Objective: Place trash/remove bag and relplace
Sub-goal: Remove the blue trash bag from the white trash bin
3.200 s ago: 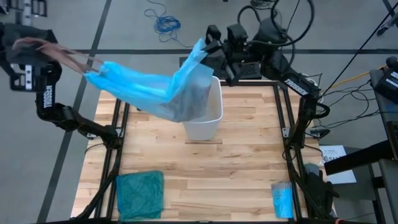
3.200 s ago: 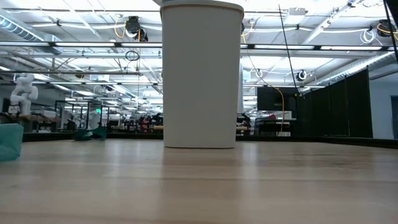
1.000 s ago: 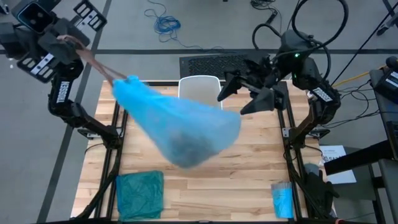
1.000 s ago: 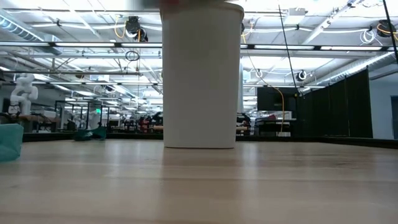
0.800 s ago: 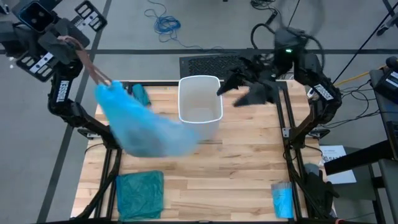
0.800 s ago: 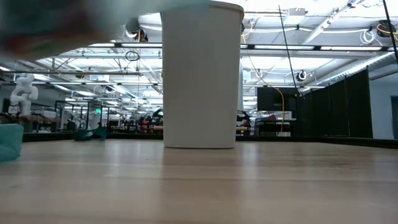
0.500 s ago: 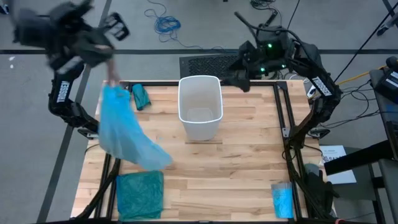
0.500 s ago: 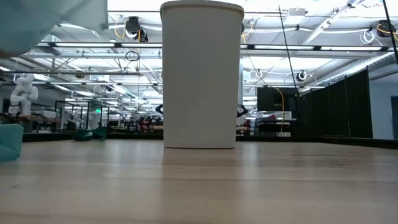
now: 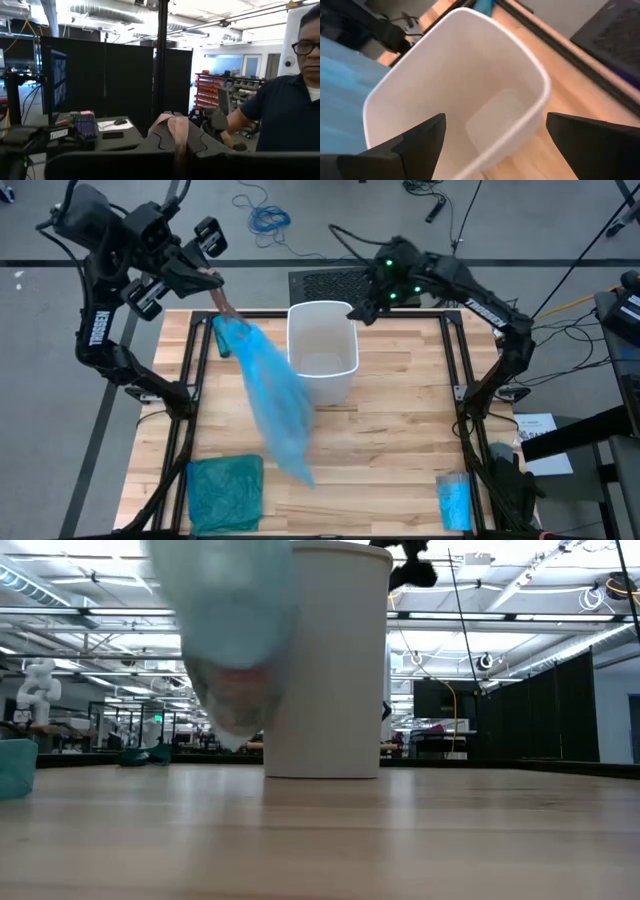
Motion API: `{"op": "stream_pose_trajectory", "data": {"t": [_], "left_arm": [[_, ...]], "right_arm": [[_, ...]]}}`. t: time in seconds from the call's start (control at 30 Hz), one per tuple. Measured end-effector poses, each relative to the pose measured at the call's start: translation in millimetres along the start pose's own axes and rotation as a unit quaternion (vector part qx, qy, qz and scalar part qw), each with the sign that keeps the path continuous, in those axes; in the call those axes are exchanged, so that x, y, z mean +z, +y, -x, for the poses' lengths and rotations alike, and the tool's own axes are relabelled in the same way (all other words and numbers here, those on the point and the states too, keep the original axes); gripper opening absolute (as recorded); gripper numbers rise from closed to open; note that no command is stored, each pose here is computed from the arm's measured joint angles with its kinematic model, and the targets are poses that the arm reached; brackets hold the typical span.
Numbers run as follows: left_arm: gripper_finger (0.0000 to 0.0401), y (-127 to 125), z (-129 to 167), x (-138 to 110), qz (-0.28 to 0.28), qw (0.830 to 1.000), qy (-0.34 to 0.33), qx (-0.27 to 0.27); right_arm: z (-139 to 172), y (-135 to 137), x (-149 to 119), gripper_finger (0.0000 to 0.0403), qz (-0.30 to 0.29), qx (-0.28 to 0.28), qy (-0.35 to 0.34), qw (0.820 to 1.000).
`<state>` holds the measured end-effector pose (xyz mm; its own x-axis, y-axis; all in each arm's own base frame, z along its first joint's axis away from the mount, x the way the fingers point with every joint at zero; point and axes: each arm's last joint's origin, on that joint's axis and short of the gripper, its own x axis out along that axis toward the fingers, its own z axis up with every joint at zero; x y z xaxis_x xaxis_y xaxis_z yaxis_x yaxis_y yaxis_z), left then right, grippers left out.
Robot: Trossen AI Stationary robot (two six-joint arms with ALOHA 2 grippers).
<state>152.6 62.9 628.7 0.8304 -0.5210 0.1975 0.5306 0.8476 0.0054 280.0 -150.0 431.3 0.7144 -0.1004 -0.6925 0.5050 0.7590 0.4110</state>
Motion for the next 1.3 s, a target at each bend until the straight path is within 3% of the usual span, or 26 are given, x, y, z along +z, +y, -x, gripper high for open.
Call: {"op": "stream_pose_trajectory", "data": {"t": [0.2,0.43,0.53,0.7,0.77,0.87,1.0,1.17,1.3], "left_arm": [[0.0,1,0,-2,0.001,1.0,0.005,0.003],[0.0,1,0,-2,-0.009,1.0,0.006,0.003],[0.0,1,0,-2,-0.01,1.0,0.006,0.003],[0.0,1,0,-2,-0.019,1.0,0.006,0.003],[0.0,1,0,-2,-0.025,1.0,0.006,0.004],[0.0,3,2,-1,-0.048,0.999,0.003,0.019],[0.0,8,8,-1,-0.079,0.995,0.004,0.058],[0.0,28,11,-5,-0.097,0.991,0.012,0.093],[0.0,55,13,-9,-0.101,0.988,0.014,0.118]], "right_arm": [[-34,-18,-18,0.0338,-0.051,-0.052,0.048,0.996],[-52,-26,-27,0.0321,-0.067,-0.061,0.058,0.994],[-51,-29,-29,0.0256,-0.068,-0.091,0.063,0.992],[-47,-34,-33,0.0056,-0.047,-0.122,0.077,0.988],[-42,-32,-34,0.0019,-0.036,-0.111,0.078,0.99],[-26,-31,-36,0.0005,-0.035,-0.128,0.08,0.988],[8,-36,-39,0.0001,-0.032,-0.199,0.074,0.977],[41,-43,-50,0.0,-0.043,-0.231,0.116,0.965],[57,-46,-54,0.0,-0.048,-0.24,0.106,0.964]]}}
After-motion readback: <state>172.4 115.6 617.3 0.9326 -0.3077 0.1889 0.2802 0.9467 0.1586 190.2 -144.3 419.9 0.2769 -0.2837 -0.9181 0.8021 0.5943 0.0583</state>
